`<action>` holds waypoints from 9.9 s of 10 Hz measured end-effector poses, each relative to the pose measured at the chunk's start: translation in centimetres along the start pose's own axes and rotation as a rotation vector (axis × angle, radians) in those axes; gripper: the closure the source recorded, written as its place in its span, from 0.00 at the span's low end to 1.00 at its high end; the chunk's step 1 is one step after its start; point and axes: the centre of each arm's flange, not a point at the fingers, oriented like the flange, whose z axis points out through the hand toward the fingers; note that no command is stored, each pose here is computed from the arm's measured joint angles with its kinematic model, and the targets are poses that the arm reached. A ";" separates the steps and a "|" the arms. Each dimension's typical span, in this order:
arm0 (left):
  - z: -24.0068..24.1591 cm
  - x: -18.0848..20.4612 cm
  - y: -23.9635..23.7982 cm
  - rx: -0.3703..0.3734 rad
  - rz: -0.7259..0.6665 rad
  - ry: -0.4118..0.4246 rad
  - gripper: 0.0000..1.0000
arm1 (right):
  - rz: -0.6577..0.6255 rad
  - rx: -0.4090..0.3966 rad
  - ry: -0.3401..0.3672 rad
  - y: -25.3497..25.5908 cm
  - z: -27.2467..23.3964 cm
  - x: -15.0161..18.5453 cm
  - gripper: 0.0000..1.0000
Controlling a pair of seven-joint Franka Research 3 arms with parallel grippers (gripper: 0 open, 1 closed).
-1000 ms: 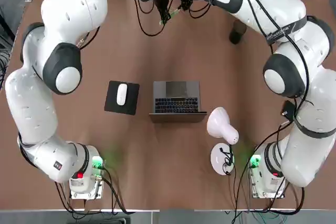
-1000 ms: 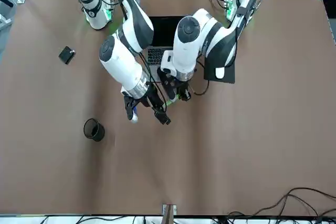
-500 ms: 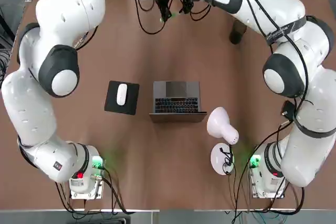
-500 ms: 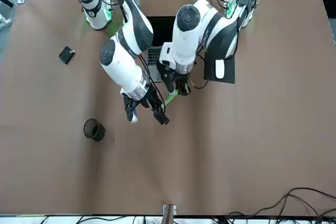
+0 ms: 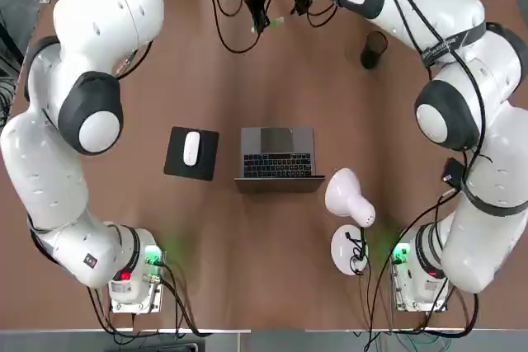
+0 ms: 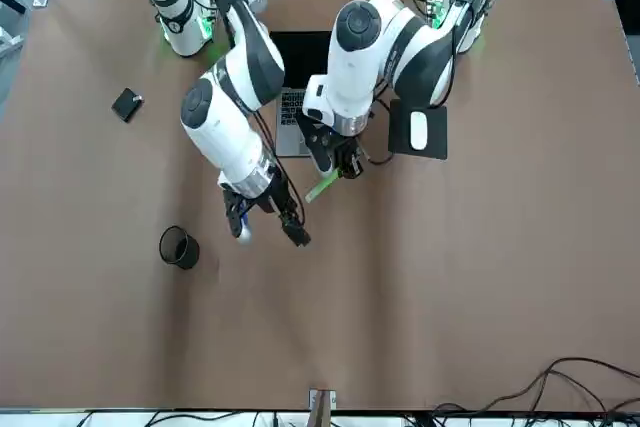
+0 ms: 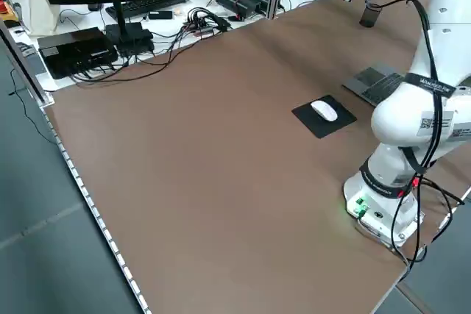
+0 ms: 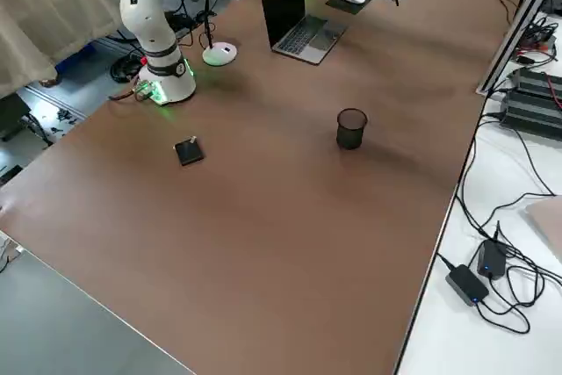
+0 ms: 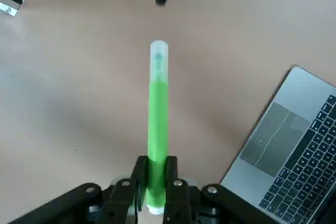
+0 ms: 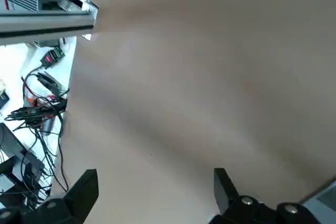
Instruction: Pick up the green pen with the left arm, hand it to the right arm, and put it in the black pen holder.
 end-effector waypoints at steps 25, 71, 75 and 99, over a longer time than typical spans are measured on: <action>-1.7 0.4 1.0 0.005 -0.055 0.021 0.69 | 0.014 -0.176 -0.117 1.8 0.3 -6.1 0.82; -18.9 -37.1 -28.0 0.014 -0.997 -0.119 0.00 | -1.500 0.035 -0.110 7.2 -16.1 30.5 0.07; -19.0 -37.1 -28.0 0.016 -0.997 -0.117 0.00 | -1.328 -0.324 -0.079 6.2 -25.5 26.1 0.00; -19.0 -37.1 -28.0 0.001 -1.001 -0.109 0.00 | -0.937 -0.516 0.026 11.0 -33.4 27.2 0.00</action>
